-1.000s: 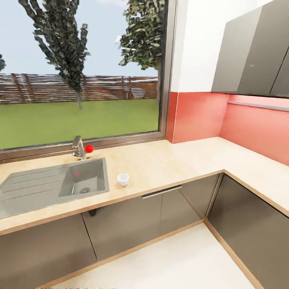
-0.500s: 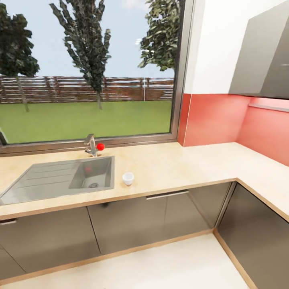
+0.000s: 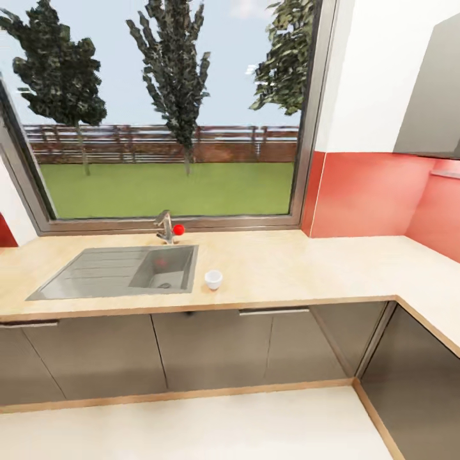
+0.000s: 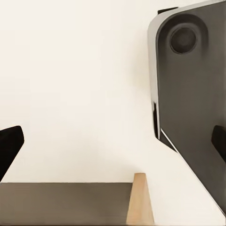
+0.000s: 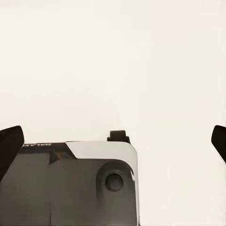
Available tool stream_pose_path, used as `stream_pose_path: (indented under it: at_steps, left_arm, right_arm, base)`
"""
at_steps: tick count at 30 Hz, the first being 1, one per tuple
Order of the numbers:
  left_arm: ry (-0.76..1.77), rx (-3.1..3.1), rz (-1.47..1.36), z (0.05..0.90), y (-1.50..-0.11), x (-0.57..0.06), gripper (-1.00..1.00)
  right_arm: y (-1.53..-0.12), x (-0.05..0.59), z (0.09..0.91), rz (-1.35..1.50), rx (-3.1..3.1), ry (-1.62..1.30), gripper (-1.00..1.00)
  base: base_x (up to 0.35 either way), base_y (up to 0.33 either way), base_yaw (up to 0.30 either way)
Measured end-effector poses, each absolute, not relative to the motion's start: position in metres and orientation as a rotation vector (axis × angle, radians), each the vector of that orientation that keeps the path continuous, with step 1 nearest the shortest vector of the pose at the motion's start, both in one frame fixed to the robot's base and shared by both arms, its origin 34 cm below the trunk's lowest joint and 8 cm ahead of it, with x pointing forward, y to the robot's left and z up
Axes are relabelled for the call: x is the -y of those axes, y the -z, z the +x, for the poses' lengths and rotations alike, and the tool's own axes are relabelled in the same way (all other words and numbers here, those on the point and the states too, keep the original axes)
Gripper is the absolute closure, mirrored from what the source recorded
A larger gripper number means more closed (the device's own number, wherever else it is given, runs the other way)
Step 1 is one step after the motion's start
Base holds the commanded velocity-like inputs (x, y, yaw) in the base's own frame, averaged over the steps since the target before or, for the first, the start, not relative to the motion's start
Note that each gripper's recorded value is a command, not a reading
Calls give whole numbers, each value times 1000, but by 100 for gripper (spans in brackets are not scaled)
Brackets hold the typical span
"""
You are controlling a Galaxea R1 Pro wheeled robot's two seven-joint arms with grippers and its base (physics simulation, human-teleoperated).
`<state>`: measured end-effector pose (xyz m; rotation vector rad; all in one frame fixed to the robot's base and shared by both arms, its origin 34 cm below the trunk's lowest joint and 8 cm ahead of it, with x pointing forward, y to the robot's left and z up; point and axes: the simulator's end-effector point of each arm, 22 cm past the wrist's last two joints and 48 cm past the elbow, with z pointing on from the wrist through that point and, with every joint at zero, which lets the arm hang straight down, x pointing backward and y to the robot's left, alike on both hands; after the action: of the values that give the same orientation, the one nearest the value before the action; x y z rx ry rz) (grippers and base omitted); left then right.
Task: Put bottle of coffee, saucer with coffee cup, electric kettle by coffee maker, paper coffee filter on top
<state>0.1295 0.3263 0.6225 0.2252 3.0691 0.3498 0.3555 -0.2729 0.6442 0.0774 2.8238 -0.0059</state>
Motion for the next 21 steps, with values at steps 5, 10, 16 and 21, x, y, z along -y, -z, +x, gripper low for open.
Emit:
stream_pose_path:
  at_steps: [5,10,16,21]
  left_arm:
    - [-354,-3066,222,131,-623,-328,-100]
    - [-359,-3063,215,131,-623,-331,-100]
    - [-359,-3062,212,132,-623,-331,-100]
    - [-359,-3061,213,132,-623,-331,-100]
  right_arm:
    - [-645,273,357,78,-2821,6,-100]
    - [-646,273,357,77,-2818,6,-100]
    - [-646,274,358,80,-2816,8,-100]
    - [-646,274,358,81,-2816,9,-100]
  base:
    - [-188,-133,278]
    - [-39,-24,276]
    - [-6,-3,99]
    - [-1,0,12]
